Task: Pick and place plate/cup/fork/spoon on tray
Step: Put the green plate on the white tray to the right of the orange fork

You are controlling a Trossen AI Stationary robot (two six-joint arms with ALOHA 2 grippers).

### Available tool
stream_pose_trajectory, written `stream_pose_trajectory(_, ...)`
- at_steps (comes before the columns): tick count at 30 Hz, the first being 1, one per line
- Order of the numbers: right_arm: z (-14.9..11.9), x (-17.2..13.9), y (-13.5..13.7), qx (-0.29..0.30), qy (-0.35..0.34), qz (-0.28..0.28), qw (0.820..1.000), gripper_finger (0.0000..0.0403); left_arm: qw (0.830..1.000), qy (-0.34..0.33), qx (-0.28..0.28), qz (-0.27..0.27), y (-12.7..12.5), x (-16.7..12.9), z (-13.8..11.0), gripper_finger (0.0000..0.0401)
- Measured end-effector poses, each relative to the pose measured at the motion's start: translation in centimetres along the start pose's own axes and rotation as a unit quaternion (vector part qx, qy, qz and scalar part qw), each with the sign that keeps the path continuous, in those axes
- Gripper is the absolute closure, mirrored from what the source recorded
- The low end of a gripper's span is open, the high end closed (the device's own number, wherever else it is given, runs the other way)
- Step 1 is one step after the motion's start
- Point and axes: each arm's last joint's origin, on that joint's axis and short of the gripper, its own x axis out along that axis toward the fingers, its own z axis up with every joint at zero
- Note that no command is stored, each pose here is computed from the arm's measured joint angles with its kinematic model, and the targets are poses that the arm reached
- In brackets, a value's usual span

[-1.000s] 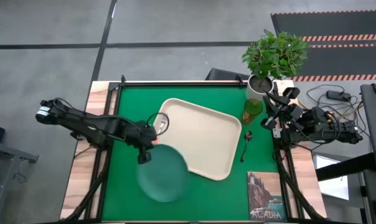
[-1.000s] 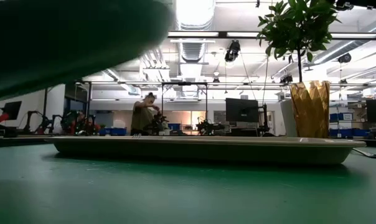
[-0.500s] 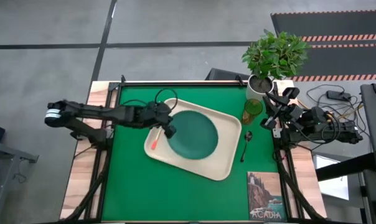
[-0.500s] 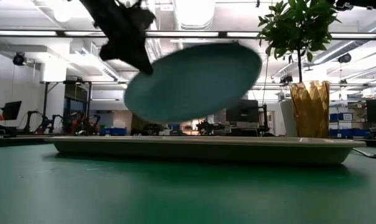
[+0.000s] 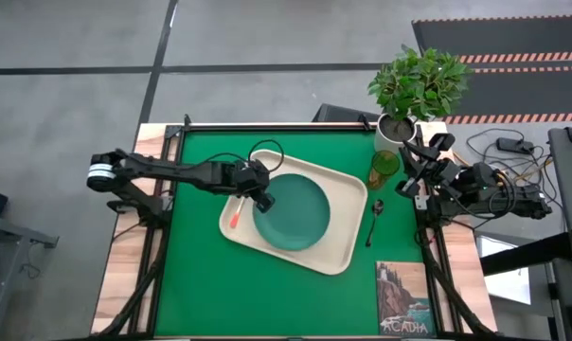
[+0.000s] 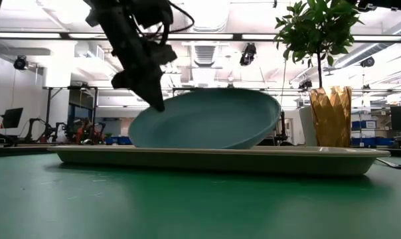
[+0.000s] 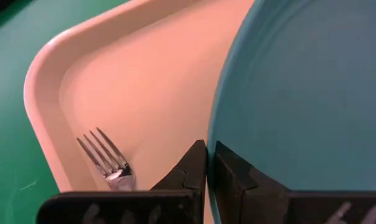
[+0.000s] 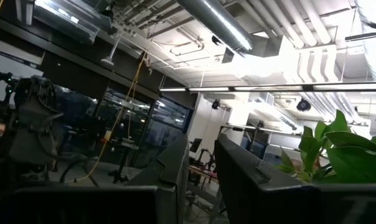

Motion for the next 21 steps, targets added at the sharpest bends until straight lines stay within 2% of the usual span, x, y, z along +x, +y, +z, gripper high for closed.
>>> stream_pose_trajectory(8, 0.0, 0.0, 0.0, 0.003, 0.0, 0.0, 1.0, 0.0335, 1.0, 0.023, -0.001, 0.021, 0.3, 1.8, -0.2, 0.0401)
stream_pose_trajectory(21, 0.0, 0.0, 0.0, 0.005, 0.002, 0.001, 1.0, 0.0335, 0.999, 0.027, -0.005, 0.029, 0.8, 2.1, 0.0, 0.04)
